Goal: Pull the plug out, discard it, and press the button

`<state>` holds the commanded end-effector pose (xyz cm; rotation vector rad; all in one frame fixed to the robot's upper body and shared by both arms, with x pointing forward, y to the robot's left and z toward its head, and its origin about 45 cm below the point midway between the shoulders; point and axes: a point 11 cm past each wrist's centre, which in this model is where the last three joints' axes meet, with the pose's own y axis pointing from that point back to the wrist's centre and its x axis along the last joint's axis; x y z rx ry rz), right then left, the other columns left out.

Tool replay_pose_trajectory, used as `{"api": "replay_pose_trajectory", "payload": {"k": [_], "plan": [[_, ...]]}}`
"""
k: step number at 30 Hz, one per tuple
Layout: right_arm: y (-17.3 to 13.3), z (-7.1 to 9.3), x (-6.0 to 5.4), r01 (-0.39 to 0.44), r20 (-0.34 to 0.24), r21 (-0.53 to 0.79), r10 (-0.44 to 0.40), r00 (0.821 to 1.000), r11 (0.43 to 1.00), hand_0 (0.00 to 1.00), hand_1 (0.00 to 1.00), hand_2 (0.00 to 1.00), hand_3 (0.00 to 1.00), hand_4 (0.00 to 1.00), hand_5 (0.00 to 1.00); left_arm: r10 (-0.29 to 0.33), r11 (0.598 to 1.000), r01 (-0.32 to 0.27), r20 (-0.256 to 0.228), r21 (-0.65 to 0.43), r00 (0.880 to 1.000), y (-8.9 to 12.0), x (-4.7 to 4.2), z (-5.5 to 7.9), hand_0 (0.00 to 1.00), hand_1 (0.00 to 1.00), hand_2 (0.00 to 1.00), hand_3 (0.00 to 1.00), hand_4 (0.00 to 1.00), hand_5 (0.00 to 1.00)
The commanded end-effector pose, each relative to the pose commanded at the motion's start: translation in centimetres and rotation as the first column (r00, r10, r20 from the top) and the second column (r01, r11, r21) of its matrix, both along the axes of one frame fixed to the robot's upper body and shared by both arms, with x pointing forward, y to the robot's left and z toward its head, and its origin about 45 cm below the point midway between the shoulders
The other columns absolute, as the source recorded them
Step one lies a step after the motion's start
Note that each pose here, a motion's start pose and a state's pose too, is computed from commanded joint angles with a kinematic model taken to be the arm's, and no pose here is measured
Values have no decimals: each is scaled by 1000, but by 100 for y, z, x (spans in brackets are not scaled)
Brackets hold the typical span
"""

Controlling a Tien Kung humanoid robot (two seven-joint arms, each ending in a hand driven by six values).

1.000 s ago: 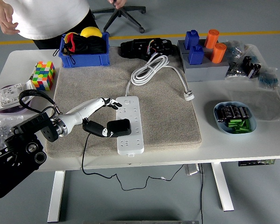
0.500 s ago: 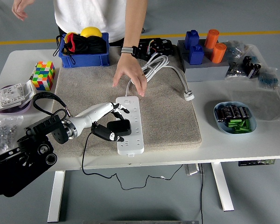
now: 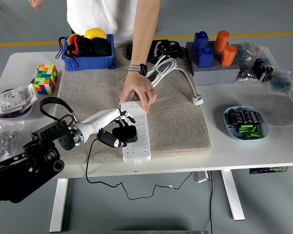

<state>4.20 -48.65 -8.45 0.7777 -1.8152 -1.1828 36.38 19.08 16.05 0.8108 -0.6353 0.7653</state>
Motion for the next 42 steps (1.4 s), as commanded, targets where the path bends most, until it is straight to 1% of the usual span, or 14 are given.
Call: {"api": "replay_pose_trajectory", "payload": {"k": [1, 6, 7, 12, 13, 18, 19, 20, 27, 30, 31, 35, 39, 42], "plan": [[-1, 1, 1, 0, 0, 0, 0, 1000, 1000, 757, 668, 655, 621, 669, 508, 1, 1000, -1, 2, -1, 1000, -2, 3, 1, 545, 485, 458, 587, 822, 2], [1, 0, 1, 2, 1, 0, -2, 1000, 1000, 757, 668, 655, 621, 669, 508, 1, 1000, -1, 24, -26, 1000, -28, 20, 44, 545, 485, 458, 587, 822, 2], [1, 0, 3, 2, 2, 0, -2, 1000, 1000, 757, 668, 655, 621, 668, 508, 2, 1000, -2, 26, -28, 1000, -31, 24, 50, 405, 362, 367, 554, 788, 2], [0, 1, 9, 2, 3, -1, -2, 1000, 1000, 757, 668, 655, 621, 668, 508, 6, 1000, -6, 16, -27, 1000, -35, 27, 37, 405, 362, 367, 554, 788, 2], [0, 1, 10, 2, 3, -1, -2, 1000, 1000, 757, 668, 655, 621, 668, 508, 6, 1000, -6, 12, -27, 1000, -34, 24, 31, 410, 307, 326, 522, 719, 2], [2, 0, 3, 3, 2, 0, -3, 1000, 1000, 757, 668, 655, 621, 668, 508, 10, 999, -10, 9, -33, 1000, -32, 25, 32, 410, 307, 326, 522, 719, 2], [1, -1, 0, 2, 1, 0, -2, 1000, 1000, 757, 667, 656, 621, 669, 508, 11, 999, -11, 10, -34, 1000, -32, 28, 37, 395, 285, 303, 508, 708, 2], [1, -1, -1, 2, 1, 0, -2, 1000, 1000, 757, 667, 656, 621, 669, 508, 11, 999, -11, 10, -34, 1000, -32, 29, 38, 395, 285, 303, 508, 708, 2], [2, 0, 5, 2, 2, -1, -2, 1000, 1000, 757, 668, 656, 621, 669, 508, 17, 998, -17, 14, -56, 1000, -29, 46, 88, 388, 279, 300, 502, 703, 2], [6, -3, 3, 2, 2, 1, -2, 1000, 1000, 757, 668, 656, 621, 669, 508, 19, 997, -17, 24, -73, 1000, -34, 64, 149, 388, 279, 300, 502, 703, 2], [6, -3, 0, 3, 1, 1, -3, 1000, 1000, 757, 668, 655, 621, 669, 508, 22, 996, -19, 30, -82, 999, -29, 78, 187, 391, 278, 297, 499, 685, 2], [6, -2, 3, 1, 1, 0, -1, 1000, 1000, 757, 668, 655, 621, 669, 508, 44, 993, -38, 47, -113, 998, 11, 145, 286, 391, 278, 297, 499, 685, 2], [3, 1, 15, -3, 1, -1, 3, 1000, 1000, 757, 668, 656, 621, 669, 508, 108, 988, -99, 71, -117, 992, 176, 314, 335, 390, 281, 293, 498, 673, 2], [-1, 3, 17, -5, 0, -3, 5, 1000, 1000, 757, 668, 656, 621, 669, 508, 140, 985, -131, 73, -113, 987, 271, 393, 318, 390, 281, 293, 498, 673, 2]]}}
